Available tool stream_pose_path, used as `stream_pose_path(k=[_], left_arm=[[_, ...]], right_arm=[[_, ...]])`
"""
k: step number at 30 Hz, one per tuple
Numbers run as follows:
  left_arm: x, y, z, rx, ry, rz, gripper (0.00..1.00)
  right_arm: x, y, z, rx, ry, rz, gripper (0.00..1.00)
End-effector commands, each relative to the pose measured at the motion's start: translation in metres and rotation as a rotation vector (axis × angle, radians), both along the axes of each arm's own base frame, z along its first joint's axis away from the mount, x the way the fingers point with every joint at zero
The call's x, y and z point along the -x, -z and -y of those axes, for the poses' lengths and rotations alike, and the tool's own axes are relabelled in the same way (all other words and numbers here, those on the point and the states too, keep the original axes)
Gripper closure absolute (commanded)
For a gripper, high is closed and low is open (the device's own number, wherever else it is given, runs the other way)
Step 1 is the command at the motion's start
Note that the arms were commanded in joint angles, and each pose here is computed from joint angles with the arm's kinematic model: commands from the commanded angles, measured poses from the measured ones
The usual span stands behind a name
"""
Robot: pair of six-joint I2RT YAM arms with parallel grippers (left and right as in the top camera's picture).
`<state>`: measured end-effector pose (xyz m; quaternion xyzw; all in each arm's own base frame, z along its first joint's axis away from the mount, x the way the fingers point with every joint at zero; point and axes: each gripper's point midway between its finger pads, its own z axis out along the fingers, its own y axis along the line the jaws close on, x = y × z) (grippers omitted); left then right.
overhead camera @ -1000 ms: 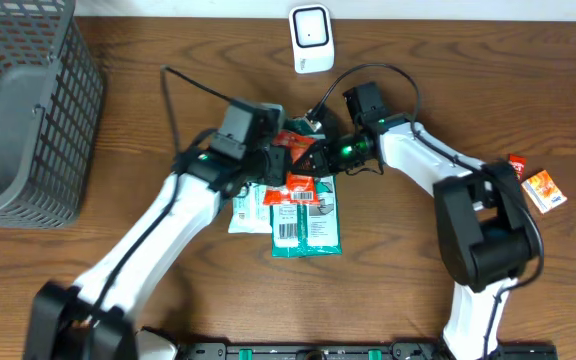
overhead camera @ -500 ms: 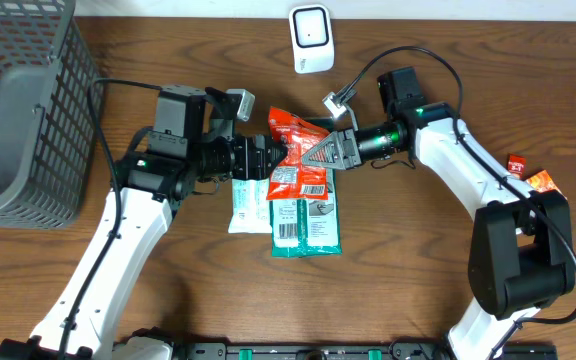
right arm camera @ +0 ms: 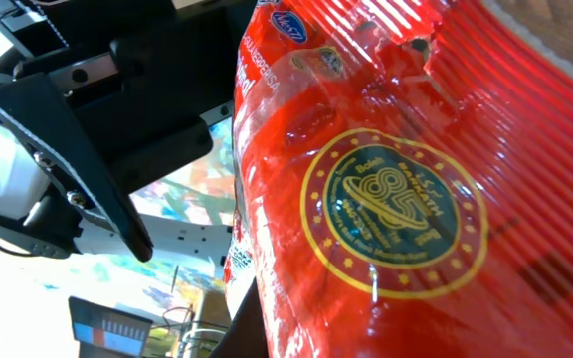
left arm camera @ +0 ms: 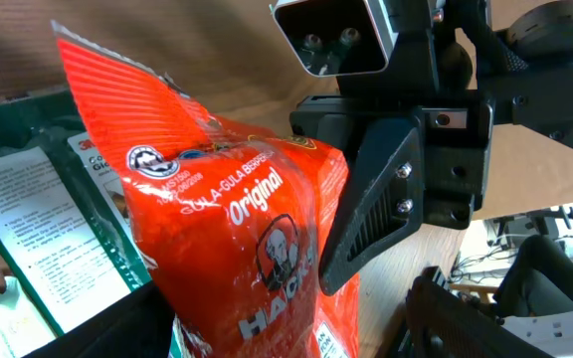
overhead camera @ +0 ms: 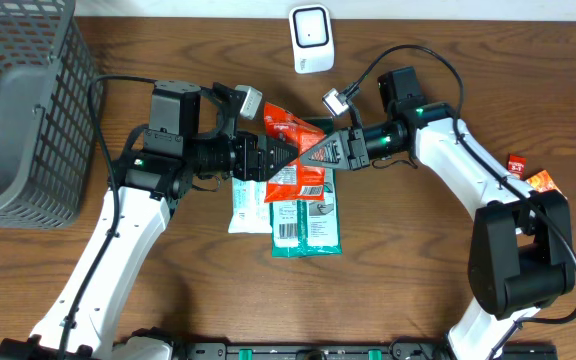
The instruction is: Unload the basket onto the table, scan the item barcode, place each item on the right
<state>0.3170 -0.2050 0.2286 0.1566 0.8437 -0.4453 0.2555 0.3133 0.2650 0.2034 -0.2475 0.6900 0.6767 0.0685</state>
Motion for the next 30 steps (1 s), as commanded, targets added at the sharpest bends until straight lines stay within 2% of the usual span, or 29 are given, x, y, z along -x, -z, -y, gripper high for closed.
stream_pose_path(k=[1,4,11,21,28,30], left_arm=[[0.001,-0.007,0.003,0.024,0.029,0.016,0.25],[0.0,-0.008,0.003,0.026,0.03,0.024,0.27],[-0.001,-0.008,0.004,0.027,0.031,0.027,0.41],[0.004,-0.006,0.008,0.024,0.044,0.012,0.42],[0.001,-0.001,0.007,-0.008,0.021,0.018,0.62],[0.0,-0.001,0.006,-0.013,0.016,0.02,0.71]], right_arm=[[0.009,-0.018,-0.002,-0.076,-0.037,0.028,0.99],[0.013,-0.018,-0.007,-0.076,-0.051,0.028,0.99],[0.021,-0.019,-0.017,-0.079,-0.085,0.035,0.99],[0.022,-0.021,-0.023,-0.094,-0.103,0.084,0.99],[0.021,-0.021,-0.023,-0.098,-0.103,0.098,0.99],[0.021,-0.021,-0.023,-0.099,-0.104,0.102,0.99]])
